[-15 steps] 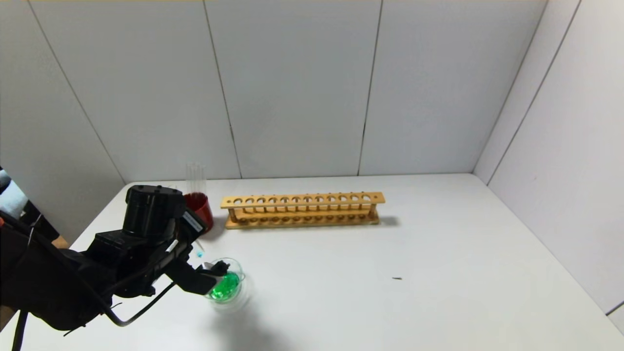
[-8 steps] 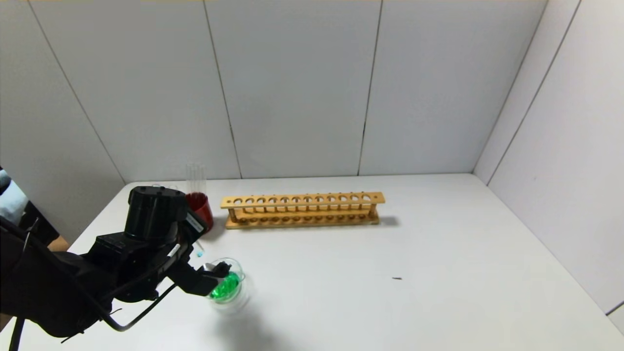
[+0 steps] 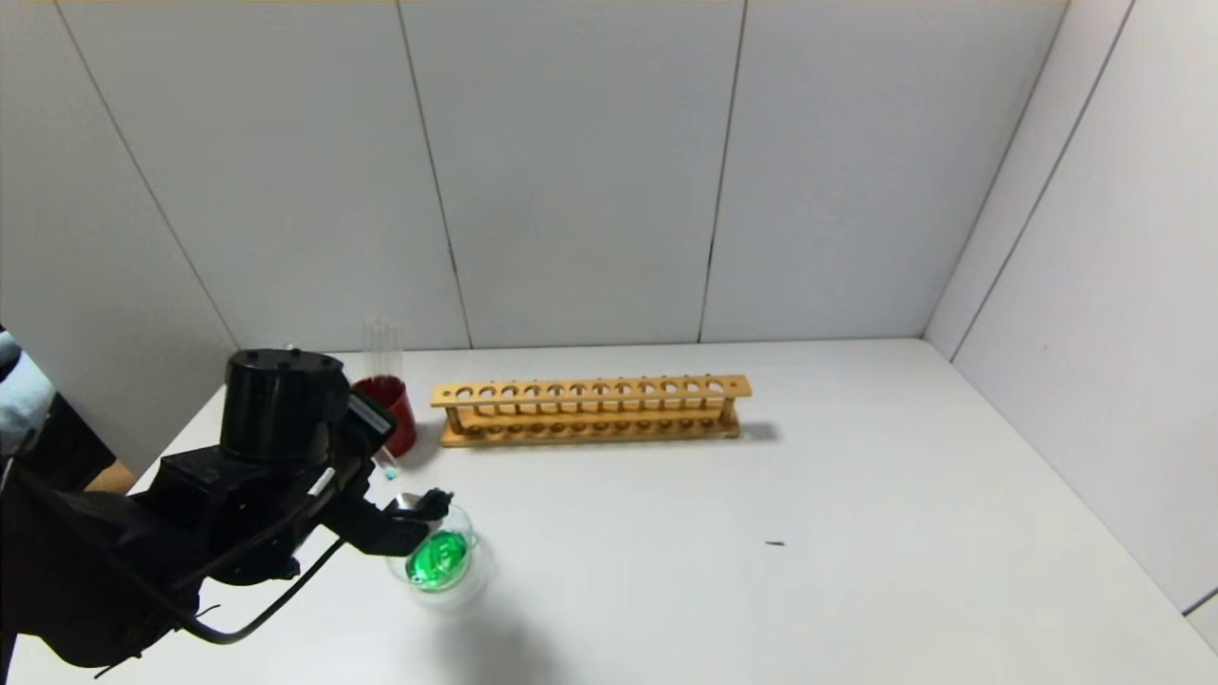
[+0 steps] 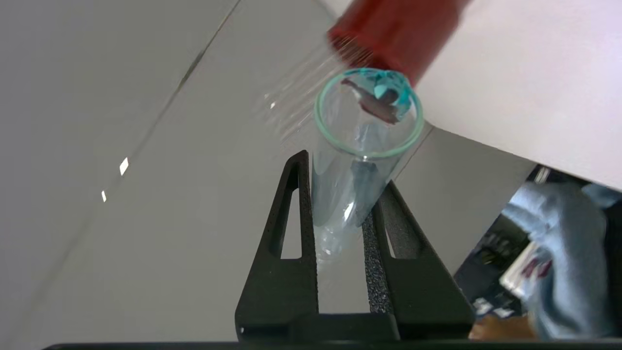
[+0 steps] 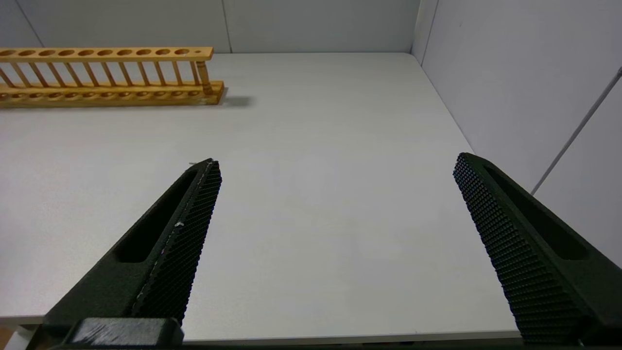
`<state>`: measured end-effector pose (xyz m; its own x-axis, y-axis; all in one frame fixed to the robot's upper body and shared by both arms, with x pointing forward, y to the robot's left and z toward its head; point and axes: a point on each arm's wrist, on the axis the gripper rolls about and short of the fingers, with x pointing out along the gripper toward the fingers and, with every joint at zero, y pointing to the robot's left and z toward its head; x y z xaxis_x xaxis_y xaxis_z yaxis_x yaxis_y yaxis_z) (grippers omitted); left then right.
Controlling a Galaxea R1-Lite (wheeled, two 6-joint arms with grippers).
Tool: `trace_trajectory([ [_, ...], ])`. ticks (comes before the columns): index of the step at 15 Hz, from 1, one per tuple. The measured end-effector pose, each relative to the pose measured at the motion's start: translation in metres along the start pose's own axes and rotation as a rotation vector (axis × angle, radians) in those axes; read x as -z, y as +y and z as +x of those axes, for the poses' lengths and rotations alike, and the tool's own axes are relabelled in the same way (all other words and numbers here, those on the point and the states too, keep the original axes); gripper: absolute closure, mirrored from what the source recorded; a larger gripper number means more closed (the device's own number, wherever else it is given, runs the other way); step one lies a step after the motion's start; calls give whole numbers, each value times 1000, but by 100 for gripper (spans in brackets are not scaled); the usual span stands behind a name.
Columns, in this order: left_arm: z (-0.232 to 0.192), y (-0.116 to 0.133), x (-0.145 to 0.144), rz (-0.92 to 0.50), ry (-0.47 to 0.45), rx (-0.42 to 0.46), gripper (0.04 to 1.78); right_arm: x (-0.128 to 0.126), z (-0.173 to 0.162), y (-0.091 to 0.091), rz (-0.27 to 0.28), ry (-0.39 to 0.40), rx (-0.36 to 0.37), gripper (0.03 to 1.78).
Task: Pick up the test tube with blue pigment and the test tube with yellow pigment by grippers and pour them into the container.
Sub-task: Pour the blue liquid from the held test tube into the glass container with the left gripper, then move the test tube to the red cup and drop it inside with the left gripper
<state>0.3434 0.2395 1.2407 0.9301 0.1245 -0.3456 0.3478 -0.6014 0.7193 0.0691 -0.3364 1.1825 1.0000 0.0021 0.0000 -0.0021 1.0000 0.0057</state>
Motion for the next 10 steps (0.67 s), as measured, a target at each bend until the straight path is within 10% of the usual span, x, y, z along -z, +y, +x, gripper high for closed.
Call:
trace_trajectory([
  [10, -23, 43, 41, -1315, -20, -251, 150, 0, 0, 0, 0, 0, 0, 6],
])
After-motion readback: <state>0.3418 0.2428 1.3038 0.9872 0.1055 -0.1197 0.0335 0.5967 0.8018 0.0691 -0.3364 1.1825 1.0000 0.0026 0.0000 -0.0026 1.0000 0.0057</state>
